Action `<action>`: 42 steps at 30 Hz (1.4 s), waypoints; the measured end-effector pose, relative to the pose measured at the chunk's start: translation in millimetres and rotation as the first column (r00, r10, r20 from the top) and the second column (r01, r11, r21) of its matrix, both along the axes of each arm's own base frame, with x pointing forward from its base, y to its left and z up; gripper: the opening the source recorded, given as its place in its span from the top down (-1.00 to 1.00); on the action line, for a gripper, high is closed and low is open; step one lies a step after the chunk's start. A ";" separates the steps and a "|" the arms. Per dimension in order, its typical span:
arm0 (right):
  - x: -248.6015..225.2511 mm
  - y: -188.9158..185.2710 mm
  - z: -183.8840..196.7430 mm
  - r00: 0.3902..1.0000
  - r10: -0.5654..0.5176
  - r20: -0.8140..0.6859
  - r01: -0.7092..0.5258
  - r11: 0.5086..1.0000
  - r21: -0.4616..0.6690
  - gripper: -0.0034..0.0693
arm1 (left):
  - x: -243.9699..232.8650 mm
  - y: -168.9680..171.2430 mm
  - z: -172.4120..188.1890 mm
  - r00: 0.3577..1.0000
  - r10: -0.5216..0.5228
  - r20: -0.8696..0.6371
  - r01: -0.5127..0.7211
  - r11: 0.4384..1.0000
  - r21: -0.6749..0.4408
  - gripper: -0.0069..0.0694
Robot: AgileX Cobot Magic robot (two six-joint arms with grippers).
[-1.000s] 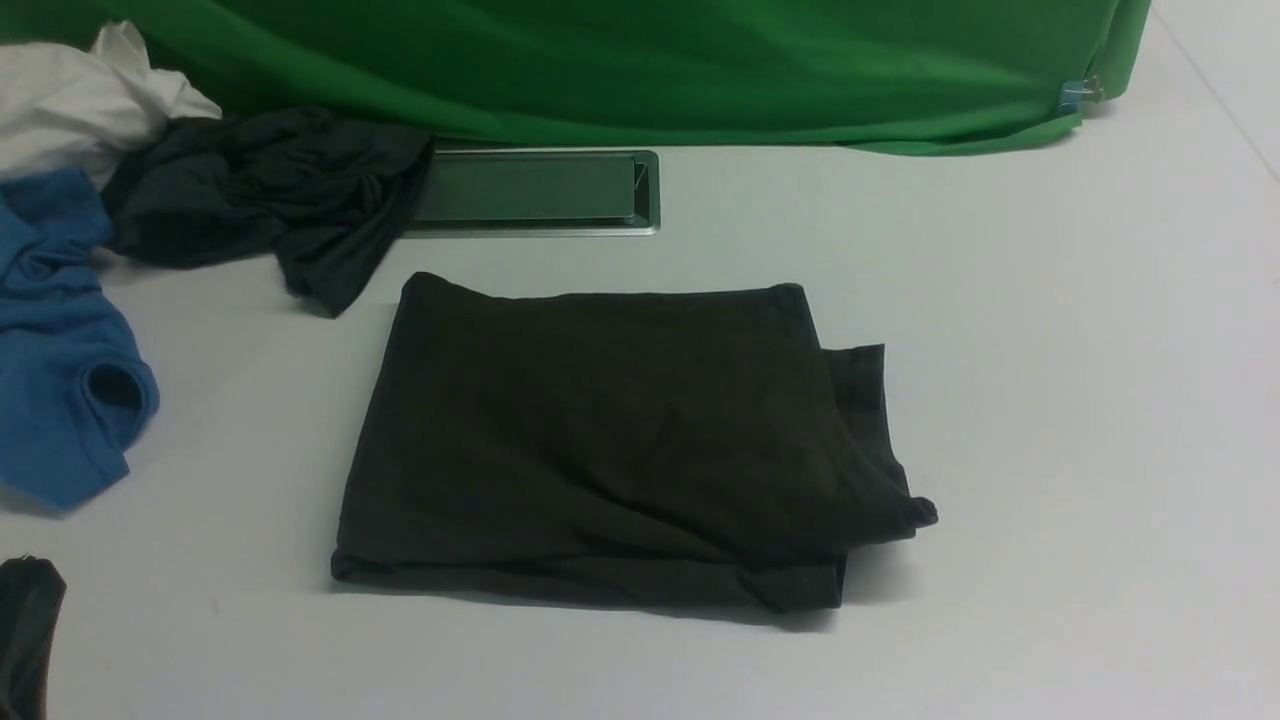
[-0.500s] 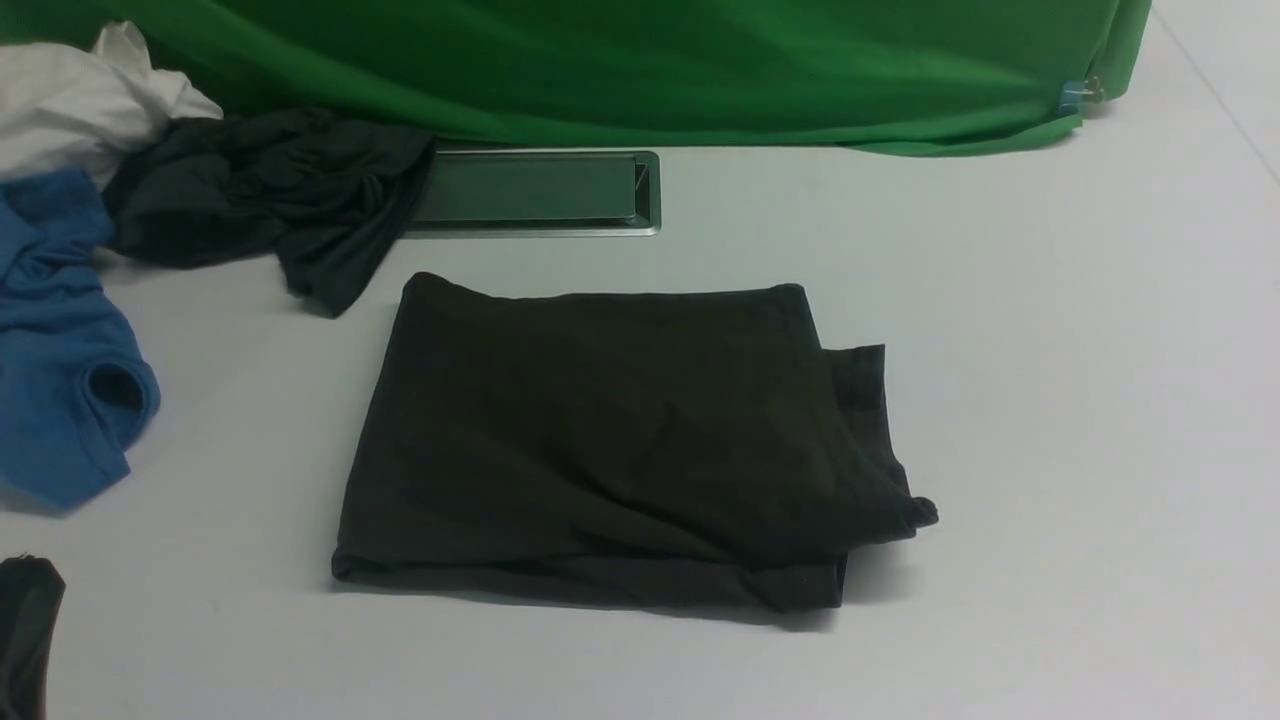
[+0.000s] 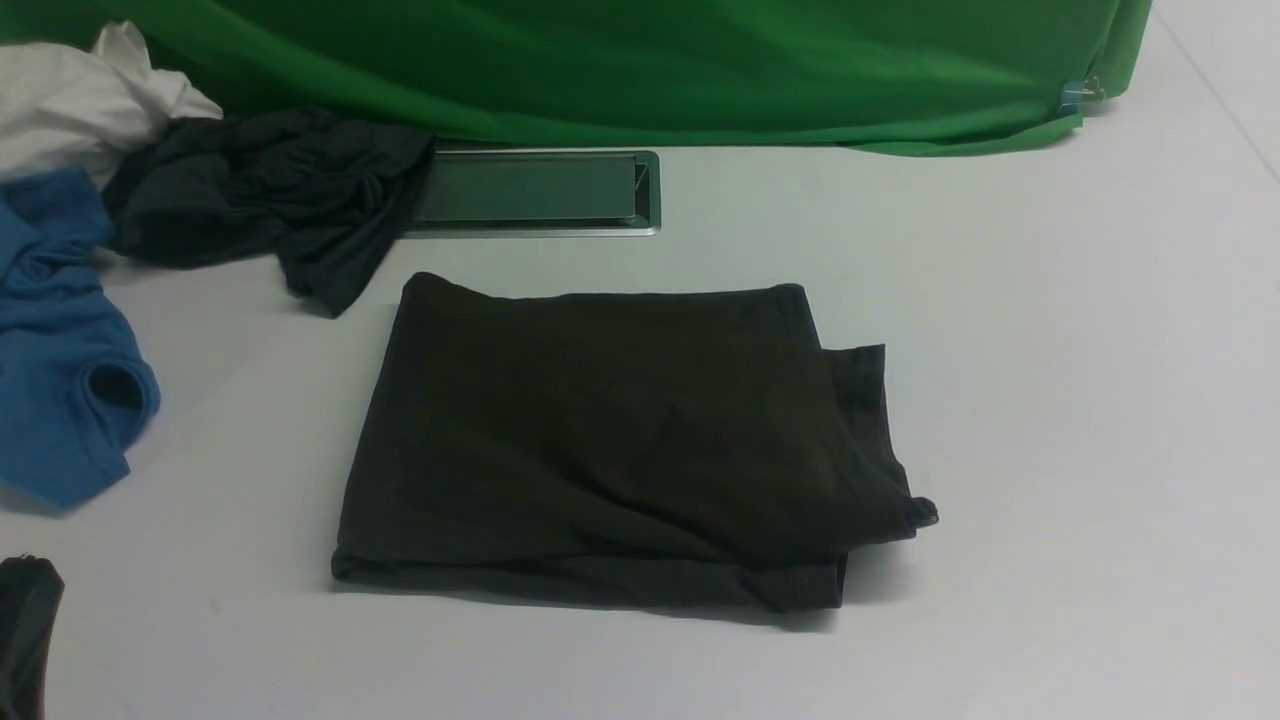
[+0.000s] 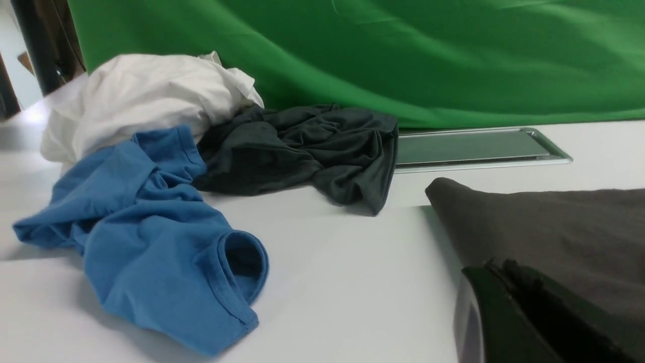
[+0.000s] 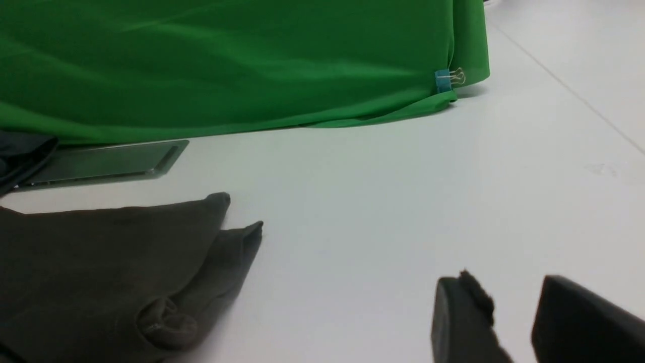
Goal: Fold a long-sleeved shirt on a white desktop.
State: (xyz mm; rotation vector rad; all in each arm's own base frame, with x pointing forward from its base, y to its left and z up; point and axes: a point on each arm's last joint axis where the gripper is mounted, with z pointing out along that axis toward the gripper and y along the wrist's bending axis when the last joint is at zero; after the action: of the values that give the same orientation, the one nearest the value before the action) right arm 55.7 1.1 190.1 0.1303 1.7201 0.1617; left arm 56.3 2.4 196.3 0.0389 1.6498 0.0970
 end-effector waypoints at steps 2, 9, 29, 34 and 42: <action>0.0 0.0 0.0 1.000 0.000 0.000 0.000 1.000 0.000 0.25 | 0.0 0.0 0.0 1.000 0.000 0.000 0.000 1.000 0.000 0.77; 0.0 -0.7 0.0 1.000 0.028 0.004 -0.027 0.973 -0.229 0.25 | 0.0 0.0 0.0 1.000 0.000 0.000 0.000 1.000 0.003 0.77; 0.0 -0.8 0.0 0.999 0.032 0.004 -0.030 0.964 -0.263 0.25 | 0.0 0.0 0.0 1.000 0.000 0.000 0.000 1.000 0.003 0.77; 0.0 -0.8 0.0 0.999 0.032 0.004 -0.030 0.964 -0.263 0.25 | 0.0 0.0 0.0 1.000 0.000 0.000 0.000 1.000 0.003 0.77; 0.0 -0.9 -0.2 1.000 0.031 0.002 -0.030 0.964 -0.264 0.25 | 0.0 0.0 0.0 1.000 0.000 0.000 0.000 1.000 0.002 0.77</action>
State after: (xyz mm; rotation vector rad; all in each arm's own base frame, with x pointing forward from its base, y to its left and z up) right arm 55.7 0.2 189.9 -0.0936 1.7218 -0.0452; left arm 56.3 2.5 196.3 0.0402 1.6498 0.0988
